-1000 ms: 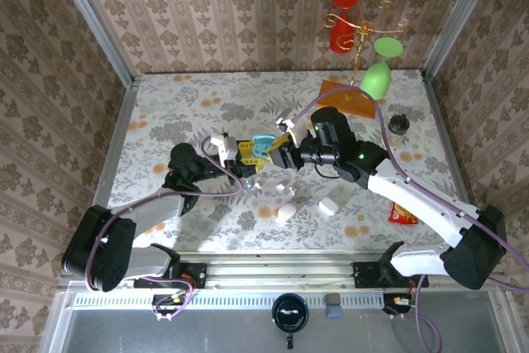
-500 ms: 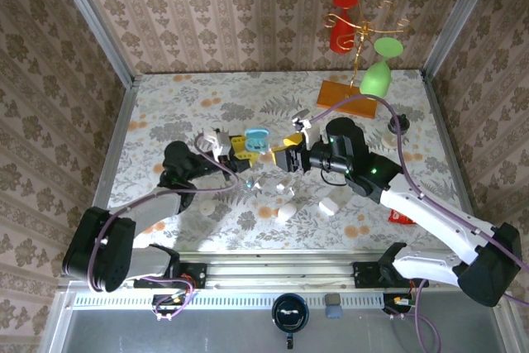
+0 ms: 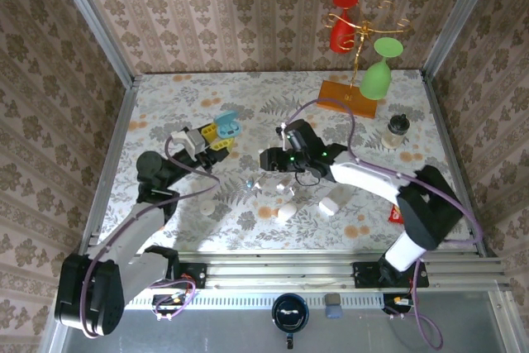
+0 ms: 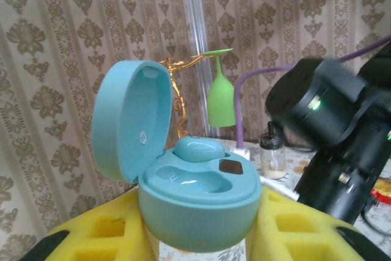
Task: Insert wireless bluetooth earbuds into charging case
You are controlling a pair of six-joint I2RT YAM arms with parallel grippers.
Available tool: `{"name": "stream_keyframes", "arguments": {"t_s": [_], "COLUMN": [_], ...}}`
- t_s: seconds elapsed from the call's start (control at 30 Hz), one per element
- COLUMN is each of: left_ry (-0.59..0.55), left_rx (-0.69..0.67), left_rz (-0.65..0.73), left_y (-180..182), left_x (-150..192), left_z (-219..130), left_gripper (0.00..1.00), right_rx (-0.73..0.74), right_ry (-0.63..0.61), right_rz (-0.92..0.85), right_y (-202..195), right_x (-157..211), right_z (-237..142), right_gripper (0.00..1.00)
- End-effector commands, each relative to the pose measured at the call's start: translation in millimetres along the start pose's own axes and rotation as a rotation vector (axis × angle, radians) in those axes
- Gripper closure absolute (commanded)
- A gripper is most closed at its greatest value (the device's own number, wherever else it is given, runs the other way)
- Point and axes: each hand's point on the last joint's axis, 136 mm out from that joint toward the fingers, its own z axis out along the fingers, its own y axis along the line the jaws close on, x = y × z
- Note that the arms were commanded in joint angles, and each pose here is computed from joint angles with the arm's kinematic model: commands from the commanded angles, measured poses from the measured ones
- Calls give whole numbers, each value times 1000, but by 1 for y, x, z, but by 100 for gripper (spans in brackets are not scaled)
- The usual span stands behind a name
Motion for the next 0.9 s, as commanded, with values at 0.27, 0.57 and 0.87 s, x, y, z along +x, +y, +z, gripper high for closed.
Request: {"name": "stream_keyframes", "arguments": {"t_s": [0.27,0.57,0.87], "left_ry": [12,17,21], "left_rx": [-63,-67,-62], "left_rz": [18,14,24], "left_y": [1,1,0], "left_x": [-4,-1,1], "left_z": [-12,-13,-13], "left_gripper": [76,76,76], "right_rx": [-16,11,12], "right_ry": [269,370,457], "right_rz": [32,-47,-106], "right_y": [3,3,1], "right_x": [23,26,45], "right_z": [75,102,113], "right_gripper": [44,51,61]}}
